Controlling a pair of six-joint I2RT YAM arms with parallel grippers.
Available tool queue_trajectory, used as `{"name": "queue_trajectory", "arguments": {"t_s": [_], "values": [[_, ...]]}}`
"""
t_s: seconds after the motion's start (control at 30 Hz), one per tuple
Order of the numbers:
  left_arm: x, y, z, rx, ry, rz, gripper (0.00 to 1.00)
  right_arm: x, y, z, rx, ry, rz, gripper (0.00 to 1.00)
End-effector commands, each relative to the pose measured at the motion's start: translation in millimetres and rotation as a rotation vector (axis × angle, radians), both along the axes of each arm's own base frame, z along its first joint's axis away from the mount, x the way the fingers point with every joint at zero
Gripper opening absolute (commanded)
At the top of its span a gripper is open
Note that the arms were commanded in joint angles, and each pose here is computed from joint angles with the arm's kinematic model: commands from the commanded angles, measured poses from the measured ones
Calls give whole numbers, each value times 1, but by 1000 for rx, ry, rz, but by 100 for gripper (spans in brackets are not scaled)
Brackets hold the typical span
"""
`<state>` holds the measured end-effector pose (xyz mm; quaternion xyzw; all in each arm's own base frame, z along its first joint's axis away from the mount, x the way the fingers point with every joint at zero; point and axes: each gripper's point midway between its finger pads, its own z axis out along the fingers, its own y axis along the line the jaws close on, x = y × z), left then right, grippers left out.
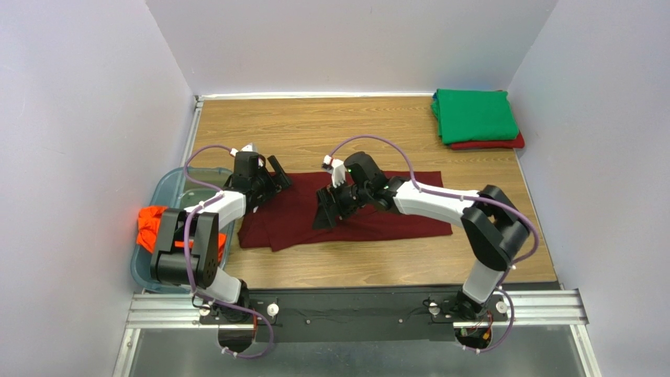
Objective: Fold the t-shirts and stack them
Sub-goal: Fold the tshirt
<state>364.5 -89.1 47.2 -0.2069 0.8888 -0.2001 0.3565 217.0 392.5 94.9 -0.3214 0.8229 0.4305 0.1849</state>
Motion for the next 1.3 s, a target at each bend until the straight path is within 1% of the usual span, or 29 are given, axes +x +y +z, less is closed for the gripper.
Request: {"name": "queue_trajectory", "arguments": {"t_s": [0.0, 0.03, 0.07, 0.1, 0.13, 0.17, 0.23, 0.33, 0.37, 0.53, 0.7, 0.73, 0.8, 0.87, 1.0, 1.13, 1.17, 1.2, 1.23, 1.27], "values": [[-6, 9, 7, 36, 4, 10, 98, 25, -18, 15, -63, -96, -206, 100], [-4, 9, 11, 34, -7, 12, 98, 34, -25, 9, -105, -113, -273, 100], [-5, 8, 19, 33, -27, 11, 98, 55, -45, 16, -161, -176, -429, 100], [-5, 8, 23, 30, -38, 13, 98, 63, -56, 18, -185, -204, -499, 100], [-6, 3, 27, 28, -47, 4, 98, 71, -68, 30, -188, -247, -577, 100], [-8, 1, 30, 29, -55, 1, 98, 84, -91, 26, -248, -297, -700, 100], [-13, -8, 39, 31, -75, -12, 98, 99, -122, 34, -285, -347, -836, 100], [-20, -20, 45, 28, -94, -26, 98, 107, -155, 27, -328, -326, -942, 100], [-32, -31, 36, 24, -59, -52, 98, 115, -170, 24, -325, -291, -972, 100], [-52, -51, 14, 29, 1, -101, 98, 129, -215, -11, -345, -108, -1024, 100], [-54, -38, -14, 96, 78, -49, 98, 145, -248, -43, -388, 8, -1090, 100], [-54, -36, -18, 100, 92, -37, 98, 149, -263, -57, -410, 56, -1119, 100], [-52, -36, -22, 105, 102, -40, 98, 148, -271, -69, -398, 124, -1126, 100], [-52, -30, -33, 121, 138, -33, 98, 139, -287, -88, -419, 201, -1144, 100], [-45, -22, -36, 131, 152, -11, 98, 122, -313, -109, -469, 262, -1192, 100], [-30, -16, -30, 159, 146, 22, 98, 113, -326, -107, -481, 253, -1229, 100], [-19, -19, -23, 156, 125, 22, 98, 112, -331, -104, -490, 234, -1244, 100], [-16, -20, -27, 162, 139, 14, 98, 112, -329, -96, -467, 218, -1240, 100], [-10, -23, -26, 160, 136, 5, 98, 107, -330, -96, -474, 212, -1227, 100], [6, -30, -15, 146, 108, -2, 98, 100, -319, -95, -434, 238, -1178, 100]]}}
